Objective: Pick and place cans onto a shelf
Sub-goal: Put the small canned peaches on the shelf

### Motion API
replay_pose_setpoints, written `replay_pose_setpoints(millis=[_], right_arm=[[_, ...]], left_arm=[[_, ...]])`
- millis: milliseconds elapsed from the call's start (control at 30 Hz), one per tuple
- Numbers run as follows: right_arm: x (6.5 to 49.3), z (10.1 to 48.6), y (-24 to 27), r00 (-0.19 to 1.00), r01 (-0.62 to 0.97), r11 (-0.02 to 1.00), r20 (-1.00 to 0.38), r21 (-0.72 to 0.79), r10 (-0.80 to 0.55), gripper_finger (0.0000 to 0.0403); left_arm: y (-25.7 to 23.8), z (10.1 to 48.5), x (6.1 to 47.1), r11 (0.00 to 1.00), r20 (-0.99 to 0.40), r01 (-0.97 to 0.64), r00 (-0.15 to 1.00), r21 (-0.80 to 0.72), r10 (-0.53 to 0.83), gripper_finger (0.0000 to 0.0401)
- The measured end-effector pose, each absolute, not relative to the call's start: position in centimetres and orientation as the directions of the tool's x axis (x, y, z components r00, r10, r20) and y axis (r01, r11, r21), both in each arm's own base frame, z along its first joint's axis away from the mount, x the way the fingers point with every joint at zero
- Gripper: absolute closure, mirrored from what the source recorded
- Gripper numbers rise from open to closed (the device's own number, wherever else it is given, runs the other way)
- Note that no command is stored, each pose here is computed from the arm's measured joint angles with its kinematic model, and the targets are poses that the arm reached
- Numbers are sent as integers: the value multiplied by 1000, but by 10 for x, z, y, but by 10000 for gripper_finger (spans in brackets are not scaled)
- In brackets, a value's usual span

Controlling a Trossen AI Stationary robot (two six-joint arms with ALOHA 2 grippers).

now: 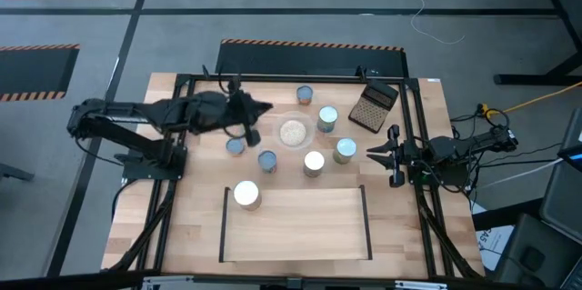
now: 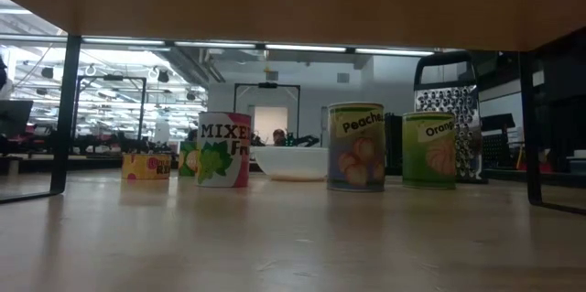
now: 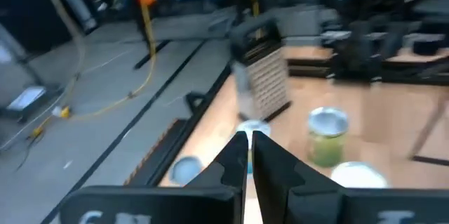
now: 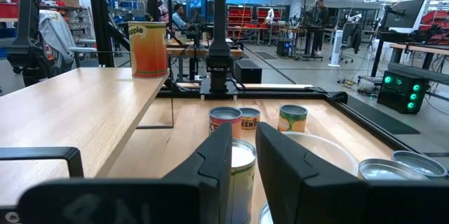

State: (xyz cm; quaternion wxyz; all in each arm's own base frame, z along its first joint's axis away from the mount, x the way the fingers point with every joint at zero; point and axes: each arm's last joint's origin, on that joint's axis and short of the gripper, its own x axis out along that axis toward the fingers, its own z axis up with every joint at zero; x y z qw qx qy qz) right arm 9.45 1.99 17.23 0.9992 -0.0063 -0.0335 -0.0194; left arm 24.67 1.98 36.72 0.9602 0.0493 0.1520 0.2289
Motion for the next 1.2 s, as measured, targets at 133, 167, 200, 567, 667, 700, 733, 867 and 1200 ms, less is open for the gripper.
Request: replay_pose_setpoints(millis=[133,167,200,567,667,700,733,867,1200], right_arm=[[95,172,20,997,39,999,68,-11,-39,331],[95,172,20,997,39,999,68,-11,-38,331],[94,172,20,997,39,999,68,-10,-39,331],[95,172,20,997,39,999,68,-8,-39,331],[95,172,20,997,39,999,68,-8,-39,331],[95,172,20,997,39,999,67,-8,-39,331],[95,172,20,997,39,999,68,-8,-39,331],[95,172,20,997,39,999,67,-8,-39,331],[95,172,20,997,39,999,68,-7,-38,331]], left_arm=[[42,360,242,875,-343,-473,809,102,478,347],[47,358,240,872,-367,-480,798,93,478,336],[52,356,239,871,-391,-482,787,91,477,324],[85,325,206,851,-718,-512,547,119,430,283],[88,320,199,863,-768,-479,487,162,415,282],[88,319,197,874,-780,-457,480,168,401,282],[88,318,196,882,-788,-439,477,169,389,283],[89,318,197,908,-790,-384,500,165,355,285],[95,299,216,939,-846,-310,451,150,285,286]])
